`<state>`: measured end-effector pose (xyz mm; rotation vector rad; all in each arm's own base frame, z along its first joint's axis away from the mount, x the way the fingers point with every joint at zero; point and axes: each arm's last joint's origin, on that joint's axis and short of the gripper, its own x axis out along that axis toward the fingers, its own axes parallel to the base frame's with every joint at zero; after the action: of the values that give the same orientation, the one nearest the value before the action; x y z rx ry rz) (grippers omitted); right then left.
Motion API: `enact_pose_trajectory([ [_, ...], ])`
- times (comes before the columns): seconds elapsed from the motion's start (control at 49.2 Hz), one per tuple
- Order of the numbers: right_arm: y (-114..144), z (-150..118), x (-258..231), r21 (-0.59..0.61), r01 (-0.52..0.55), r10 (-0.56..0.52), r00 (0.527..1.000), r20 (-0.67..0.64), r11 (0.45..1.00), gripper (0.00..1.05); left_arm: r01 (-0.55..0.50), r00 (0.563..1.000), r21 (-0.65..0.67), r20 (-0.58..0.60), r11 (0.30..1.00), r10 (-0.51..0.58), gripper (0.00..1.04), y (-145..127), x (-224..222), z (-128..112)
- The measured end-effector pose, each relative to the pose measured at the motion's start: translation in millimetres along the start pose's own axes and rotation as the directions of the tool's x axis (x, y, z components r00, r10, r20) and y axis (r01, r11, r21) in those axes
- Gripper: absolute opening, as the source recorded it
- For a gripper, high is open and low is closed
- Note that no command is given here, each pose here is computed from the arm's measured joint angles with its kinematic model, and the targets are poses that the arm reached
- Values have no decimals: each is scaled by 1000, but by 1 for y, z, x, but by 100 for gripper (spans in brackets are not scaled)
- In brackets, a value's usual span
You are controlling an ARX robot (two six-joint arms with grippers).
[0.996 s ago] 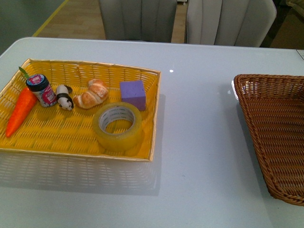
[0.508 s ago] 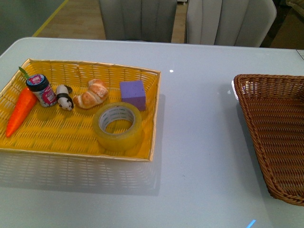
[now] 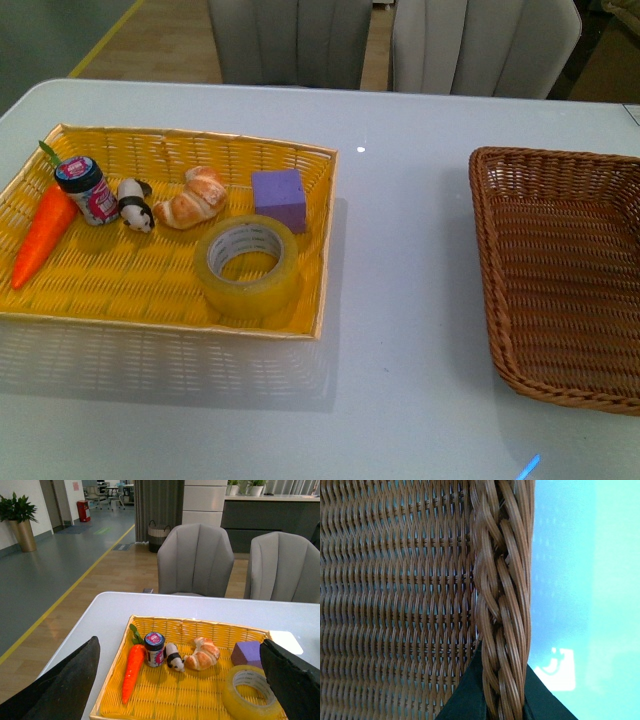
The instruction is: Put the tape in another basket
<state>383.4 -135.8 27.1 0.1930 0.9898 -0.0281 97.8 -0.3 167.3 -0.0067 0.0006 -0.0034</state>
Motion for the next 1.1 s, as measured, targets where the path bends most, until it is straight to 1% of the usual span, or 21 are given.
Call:
enact_pose_trajectory([
  [0.142,24,1,0,2,-31,31,1000,4,1000,4,0,1000,0,0,1000,0,96,0,0,0],
  [0.285,55,-3,6,-22,-70,70,997,-16,997,4,0,1000,0,0,1000,0,96,0,0,0],
  [0.407,72,-6,10,-41,-86,85,996,-26,995,4,0,1000,0,0,1000,0,96,0,0,0],
  [0.508,85,-6,11,-44,-91,90,996,-26,995,4,0,1000,0,0,1000,0,96,0,0,0],
  [0.65,93,-6,13,-37,-103,102,994,-29,994,4,0,1000,0,0,1000,0,96,0,0,0],
  [0.772,95,-7,13,-39,-101,100,994,-31,994,22,0,1000,0,0,1000,0,96,0,0,0],
  [0.793,95,-7,13,-39,-100,98,995,-30,994,28,0,1000,0,0,1000,0,96,0,0,0],
  [0.874,89,-6,12,-27,-92,92,996,-13,995,44,0,1000,0,0,1000,0,96,0,0,0],
  [0.894,86,-5,11,-20,-87,87,996,-5,996,49,0,1000,0,0,1000,0,96,0,0,0],
  [0.976,77,-3,3,3,-80,80,996,28,997,63,0,1000,0,0,1000,0,96,0,0,0],
  [1.037,72,-1,-5,11,-79,78,995,55,997,70,0,1000,0,0,1000,0,96,0,0,0],
  [1.098,66,4,-21,10,-78,77,991,108,997,80,0,1000,0,0,1000,0,96,0,0,0],
])
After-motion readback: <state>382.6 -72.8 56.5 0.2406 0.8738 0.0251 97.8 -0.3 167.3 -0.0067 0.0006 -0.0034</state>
